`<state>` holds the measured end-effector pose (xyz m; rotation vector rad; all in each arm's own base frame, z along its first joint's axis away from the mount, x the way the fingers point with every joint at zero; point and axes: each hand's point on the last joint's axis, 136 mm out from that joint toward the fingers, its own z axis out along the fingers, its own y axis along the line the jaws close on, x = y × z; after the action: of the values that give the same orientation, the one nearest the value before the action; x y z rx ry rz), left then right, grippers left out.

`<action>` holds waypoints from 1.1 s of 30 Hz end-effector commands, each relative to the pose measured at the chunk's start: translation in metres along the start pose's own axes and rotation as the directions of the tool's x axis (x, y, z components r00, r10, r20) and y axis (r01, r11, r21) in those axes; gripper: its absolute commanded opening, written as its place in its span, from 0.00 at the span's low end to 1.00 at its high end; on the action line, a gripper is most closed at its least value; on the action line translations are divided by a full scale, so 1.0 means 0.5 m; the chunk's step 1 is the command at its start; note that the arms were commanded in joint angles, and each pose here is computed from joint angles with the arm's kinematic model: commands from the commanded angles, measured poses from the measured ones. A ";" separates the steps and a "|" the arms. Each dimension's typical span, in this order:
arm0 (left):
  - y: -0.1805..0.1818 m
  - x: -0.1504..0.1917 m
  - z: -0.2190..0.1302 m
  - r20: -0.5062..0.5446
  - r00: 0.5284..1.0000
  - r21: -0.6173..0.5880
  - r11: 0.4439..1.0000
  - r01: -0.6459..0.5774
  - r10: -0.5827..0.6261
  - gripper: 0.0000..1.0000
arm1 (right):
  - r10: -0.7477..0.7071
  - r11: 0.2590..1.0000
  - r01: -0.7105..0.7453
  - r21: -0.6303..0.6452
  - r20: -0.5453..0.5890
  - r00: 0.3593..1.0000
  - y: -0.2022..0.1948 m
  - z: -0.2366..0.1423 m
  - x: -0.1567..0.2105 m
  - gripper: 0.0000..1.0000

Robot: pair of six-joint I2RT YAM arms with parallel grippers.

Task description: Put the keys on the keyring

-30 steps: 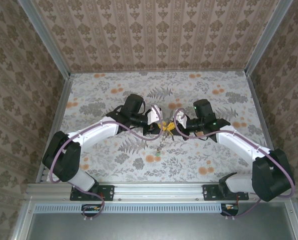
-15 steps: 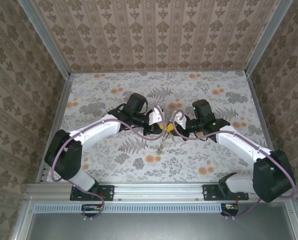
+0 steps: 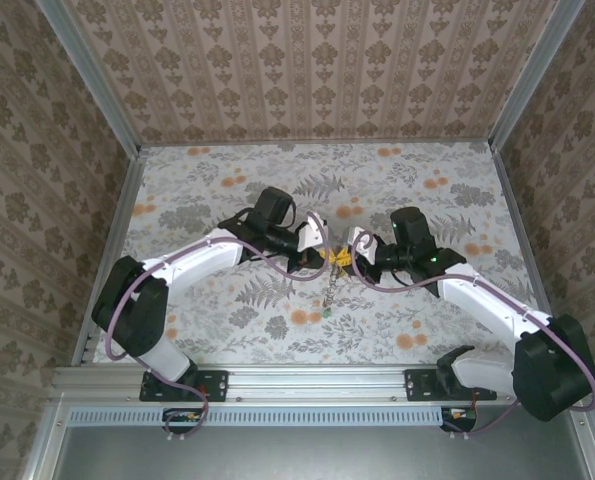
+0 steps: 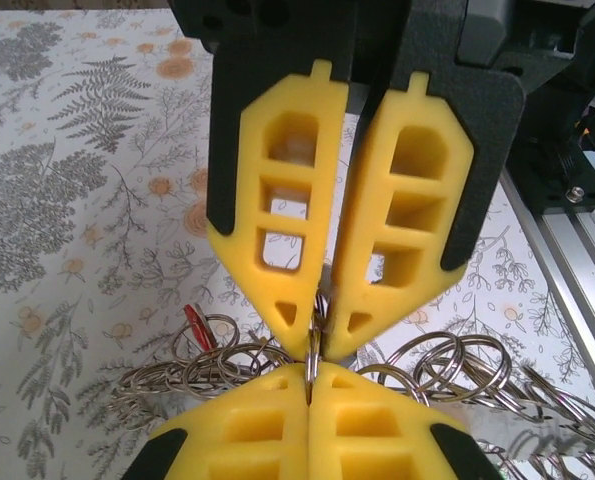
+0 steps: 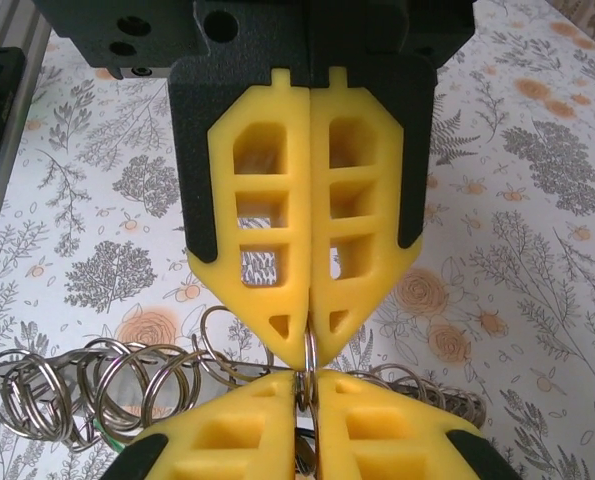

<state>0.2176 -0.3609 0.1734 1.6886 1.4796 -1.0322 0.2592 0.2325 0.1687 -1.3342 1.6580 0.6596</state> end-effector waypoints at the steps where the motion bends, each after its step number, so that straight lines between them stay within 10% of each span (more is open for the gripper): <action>1: 0.006 -0.026 -0.020 0.073 0.997 -0.016 1.000 -0.011 0.012 0.00 | 0.006 1.000 -0.006 0.015 0.039 0.999 0.003 -0.002 0.003 0.15; 33: -0.003 -0.031 -0.017 0.134 0.991 0.013 1.000 0.001 -0.003 0.00 | 0.055 0.998 -0.054 -0.014 0.031 0.998 -0.020 0.012 0.016 0.16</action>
<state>0.2194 -0.3589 0.1666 1.6087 1.4757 -1.1011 0.2706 0.2286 0.1635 -1.2550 1.6669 0.6946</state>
